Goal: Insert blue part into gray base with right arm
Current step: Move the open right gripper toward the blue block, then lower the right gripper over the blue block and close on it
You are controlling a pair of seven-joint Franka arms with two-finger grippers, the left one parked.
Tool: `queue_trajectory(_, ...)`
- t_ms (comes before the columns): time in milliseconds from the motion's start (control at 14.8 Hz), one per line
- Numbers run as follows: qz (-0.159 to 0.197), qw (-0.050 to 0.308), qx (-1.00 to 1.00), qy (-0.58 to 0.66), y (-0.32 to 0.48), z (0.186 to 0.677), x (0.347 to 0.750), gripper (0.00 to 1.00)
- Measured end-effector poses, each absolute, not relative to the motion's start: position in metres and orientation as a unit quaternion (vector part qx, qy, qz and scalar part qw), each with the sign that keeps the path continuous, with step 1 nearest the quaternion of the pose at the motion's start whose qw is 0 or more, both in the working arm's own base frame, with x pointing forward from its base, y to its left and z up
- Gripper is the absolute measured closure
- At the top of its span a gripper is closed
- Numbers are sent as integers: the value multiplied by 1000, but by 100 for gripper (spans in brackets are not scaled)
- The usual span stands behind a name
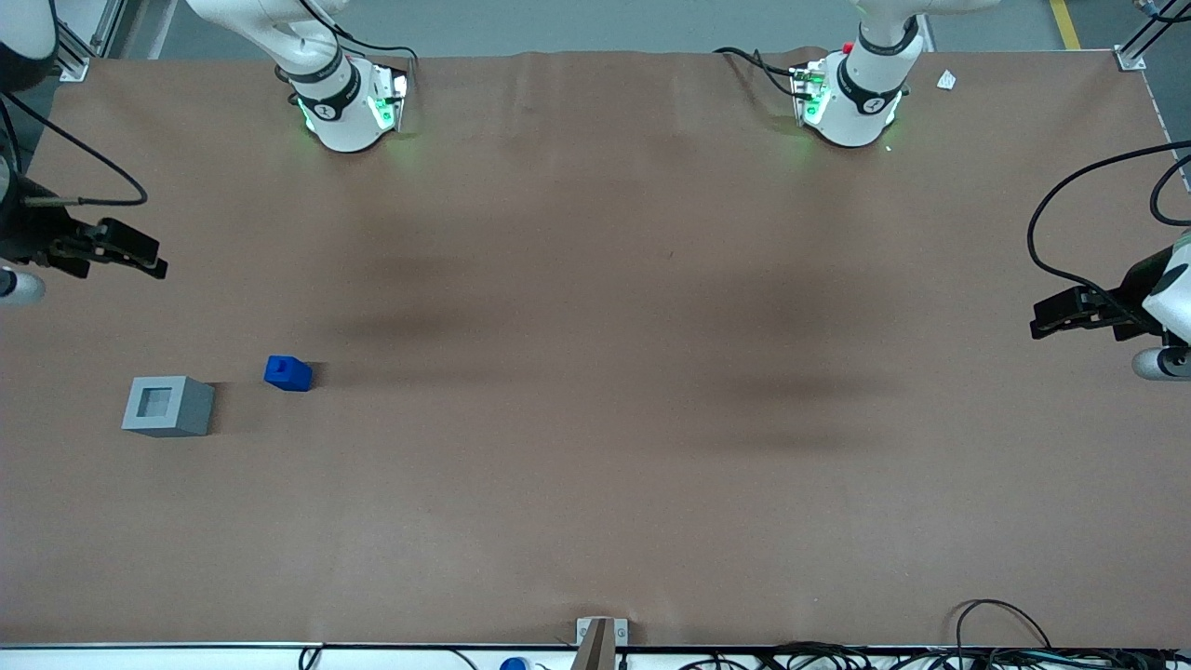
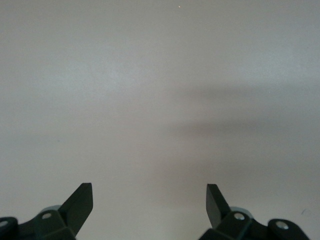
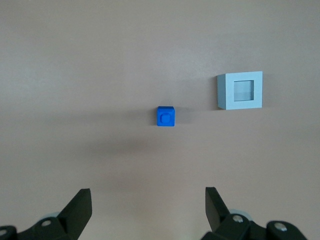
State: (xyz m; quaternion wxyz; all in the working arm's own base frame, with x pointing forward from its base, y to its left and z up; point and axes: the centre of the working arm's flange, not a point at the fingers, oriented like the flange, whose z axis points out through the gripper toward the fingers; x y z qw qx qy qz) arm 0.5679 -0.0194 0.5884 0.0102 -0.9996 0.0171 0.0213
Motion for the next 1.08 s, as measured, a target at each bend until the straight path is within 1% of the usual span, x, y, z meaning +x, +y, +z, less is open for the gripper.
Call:
queue_trajectory(202,18,9,-1000,18,-19,569,576,0)
queue_trajectory(472,8,8,-1000,19,-20,527,581,0)
queue_trajectory(674,6,8,-1000,23,-24,503,580,0)
queue_trajectory(1078,-16,6,-1000,26,-26,434,572,0)
